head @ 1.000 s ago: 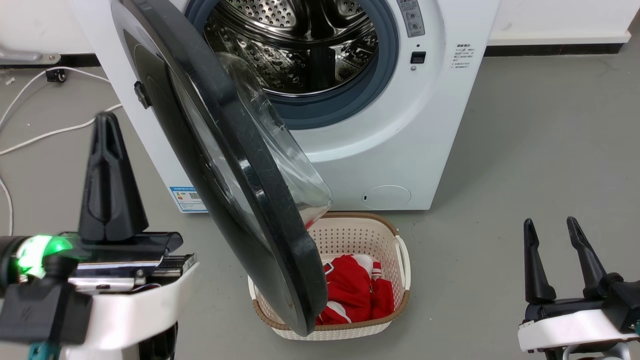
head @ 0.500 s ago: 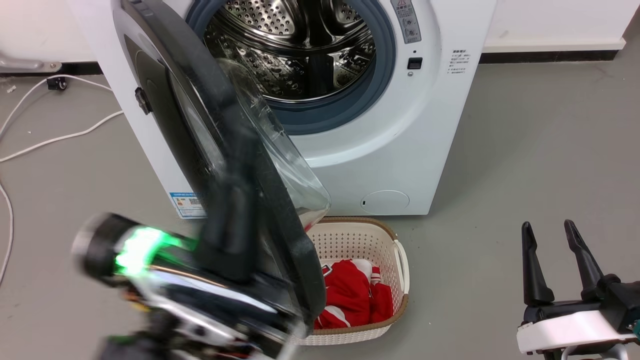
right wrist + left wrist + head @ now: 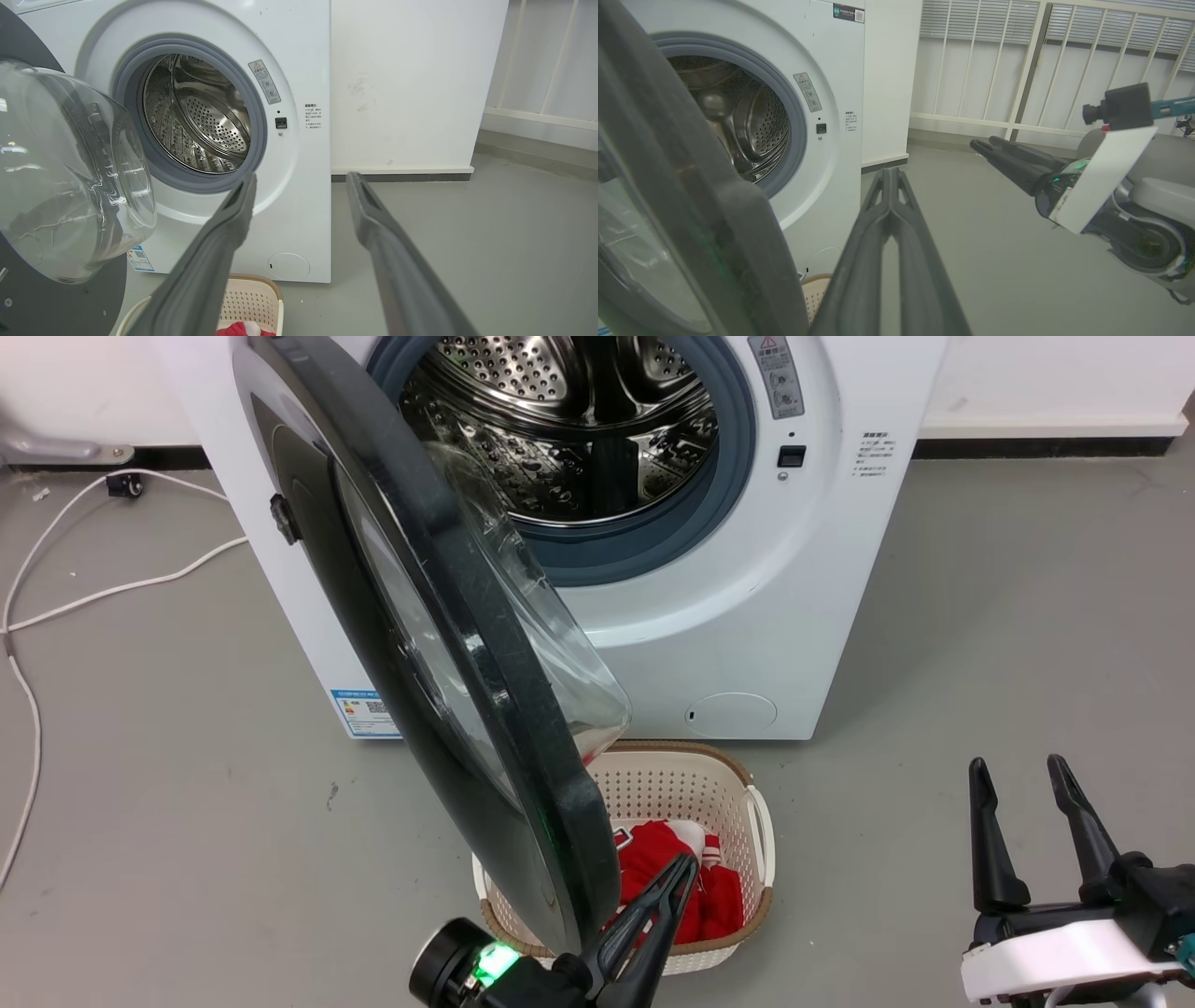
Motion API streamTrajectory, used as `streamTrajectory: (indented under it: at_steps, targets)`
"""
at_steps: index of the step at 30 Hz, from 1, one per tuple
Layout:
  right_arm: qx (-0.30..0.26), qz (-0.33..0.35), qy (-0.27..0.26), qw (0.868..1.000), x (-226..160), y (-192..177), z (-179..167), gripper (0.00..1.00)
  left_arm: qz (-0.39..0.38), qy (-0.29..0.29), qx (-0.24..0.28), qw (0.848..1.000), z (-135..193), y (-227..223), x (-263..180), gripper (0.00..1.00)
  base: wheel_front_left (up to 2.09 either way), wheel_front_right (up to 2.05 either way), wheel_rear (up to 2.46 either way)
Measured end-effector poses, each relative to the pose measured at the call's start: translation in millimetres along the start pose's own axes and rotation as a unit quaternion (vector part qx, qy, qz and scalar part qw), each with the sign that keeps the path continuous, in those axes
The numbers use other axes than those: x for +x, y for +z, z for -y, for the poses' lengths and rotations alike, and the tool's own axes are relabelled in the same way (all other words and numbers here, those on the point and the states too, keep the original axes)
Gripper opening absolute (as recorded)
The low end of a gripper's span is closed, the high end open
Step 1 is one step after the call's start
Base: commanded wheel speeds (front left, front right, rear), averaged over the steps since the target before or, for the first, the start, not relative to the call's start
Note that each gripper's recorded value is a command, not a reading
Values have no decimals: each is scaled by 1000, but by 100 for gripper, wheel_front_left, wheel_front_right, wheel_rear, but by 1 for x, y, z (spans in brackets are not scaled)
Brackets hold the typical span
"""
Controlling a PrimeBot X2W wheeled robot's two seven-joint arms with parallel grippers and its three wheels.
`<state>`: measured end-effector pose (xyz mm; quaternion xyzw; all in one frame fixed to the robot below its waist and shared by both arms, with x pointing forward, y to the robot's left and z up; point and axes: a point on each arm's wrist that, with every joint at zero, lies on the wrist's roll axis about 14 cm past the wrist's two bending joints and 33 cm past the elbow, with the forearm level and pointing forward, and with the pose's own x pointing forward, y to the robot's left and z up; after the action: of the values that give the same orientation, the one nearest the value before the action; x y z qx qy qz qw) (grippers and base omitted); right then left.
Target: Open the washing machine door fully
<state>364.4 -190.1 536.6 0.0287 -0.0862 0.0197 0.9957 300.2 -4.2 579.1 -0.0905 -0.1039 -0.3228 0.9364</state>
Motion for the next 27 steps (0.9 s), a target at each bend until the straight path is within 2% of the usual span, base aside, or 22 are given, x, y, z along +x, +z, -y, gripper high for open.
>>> streamTrajectory:
  at_steps: [5,11,21,27]
  targets:
    - [4,-5,6,1000,3,-4,-4,100,-38,35,9,999,-19,-26,-4,0,0,0,0]
    - [8,-12,6,1000,3,-8,-5,100,-21,78,28,996,-48,-24,5,0,0,0,0]
    - [14,-20,4,1000,4,-14,-4,100,-8,101,31,994,-58,-23,7,0,0,0,0]
    - [19,-26,26,999,13,-18,-18,100,-8,143,25,989,-68,-21,-11,0,0,0,0]
